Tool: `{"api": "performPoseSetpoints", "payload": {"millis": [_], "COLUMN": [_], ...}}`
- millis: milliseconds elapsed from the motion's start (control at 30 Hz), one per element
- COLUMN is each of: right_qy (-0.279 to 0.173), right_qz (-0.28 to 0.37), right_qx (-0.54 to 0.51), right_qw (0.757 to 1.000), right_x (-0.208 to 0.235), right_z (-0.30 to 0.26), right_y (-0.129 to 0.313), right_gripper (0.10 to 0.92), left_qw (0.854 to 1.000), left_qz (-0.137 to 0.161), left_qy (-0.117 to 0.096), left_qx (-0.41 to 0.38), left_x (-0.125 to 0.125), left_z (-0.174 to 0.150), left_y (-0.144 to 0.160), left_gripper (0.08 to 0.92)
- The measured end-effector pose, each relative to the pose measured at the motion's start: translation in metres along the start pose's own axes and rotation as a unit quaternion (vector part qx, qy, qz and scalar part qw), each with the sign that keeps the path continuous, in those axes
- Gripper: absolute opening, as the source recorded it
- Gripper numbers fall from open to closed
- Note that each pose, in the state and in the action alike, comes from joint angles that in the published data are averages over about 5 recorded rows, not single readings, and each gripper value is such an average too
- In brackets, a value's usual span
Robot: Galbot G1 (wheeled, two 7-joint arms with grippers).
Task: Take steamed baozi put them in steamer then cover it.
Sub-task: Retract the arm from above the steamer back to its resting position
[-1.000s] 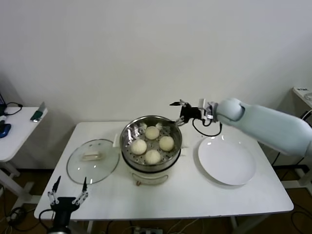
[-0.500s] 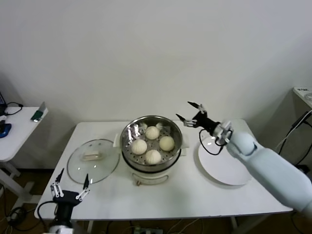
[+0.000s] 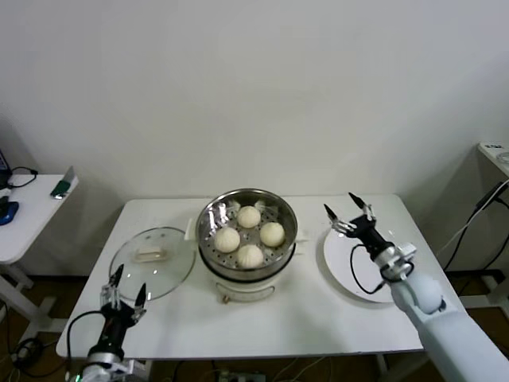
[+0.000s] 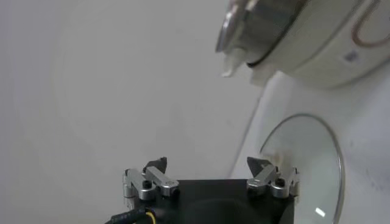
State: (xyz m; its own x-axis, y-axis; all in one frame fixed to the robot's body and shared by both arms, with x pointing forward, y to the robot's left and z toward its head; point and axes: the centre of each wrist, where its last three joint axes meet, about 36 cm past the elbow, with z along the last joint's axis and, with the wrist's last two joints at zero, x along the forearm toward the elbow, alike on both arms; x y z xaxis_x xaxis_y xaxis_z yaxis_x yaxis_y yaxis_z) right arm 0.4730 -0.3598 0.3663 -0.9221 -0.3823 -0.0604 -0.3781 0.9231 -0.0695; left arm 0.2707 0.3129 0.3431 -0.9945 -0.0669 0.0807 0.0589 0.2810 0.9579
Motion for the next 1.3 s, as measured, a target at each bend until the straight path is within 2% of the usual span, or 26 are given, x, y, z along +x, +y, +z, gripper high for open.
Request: {"api": "performPoseSetpoints", "payload": {"millis": [200,467,933,1300], "right_qy": [0.024,0.045,0.066,0.073], "right_qz": [0.039,0.078,0.101,0.103], "right_qx": [-0.005,0.006,0.029,0.044], "right_qw": [0.999,0.996,0.992,0.991], "right_x": [0.034,0.058,0.064,0.058], "right_z": [0.013,0.020,0.027,0.031], "right_y": [-0.009,-0.019,-0.017,-0.012], "right_gripper": [0.823,0.823,0.823,0.823], "left_qw": [0.997,0.990,0.985,0.983], "left_qz": [0.004,0.013,0.009,0.012], "left_qy": [-0.010,-0.010,0.027,0.049], "left_qx": [-0.070,-0.139,-0.172,-0.176], "left_x": [-0.024,-0.062,-0.126,-0.159], "left_z": [0.009,0.023,0.025,0.016], "left_y": [-0.012,-0.031,-0.052,-0.064], "left_gripper": [0.823,0.823,0.823,0.823]}}
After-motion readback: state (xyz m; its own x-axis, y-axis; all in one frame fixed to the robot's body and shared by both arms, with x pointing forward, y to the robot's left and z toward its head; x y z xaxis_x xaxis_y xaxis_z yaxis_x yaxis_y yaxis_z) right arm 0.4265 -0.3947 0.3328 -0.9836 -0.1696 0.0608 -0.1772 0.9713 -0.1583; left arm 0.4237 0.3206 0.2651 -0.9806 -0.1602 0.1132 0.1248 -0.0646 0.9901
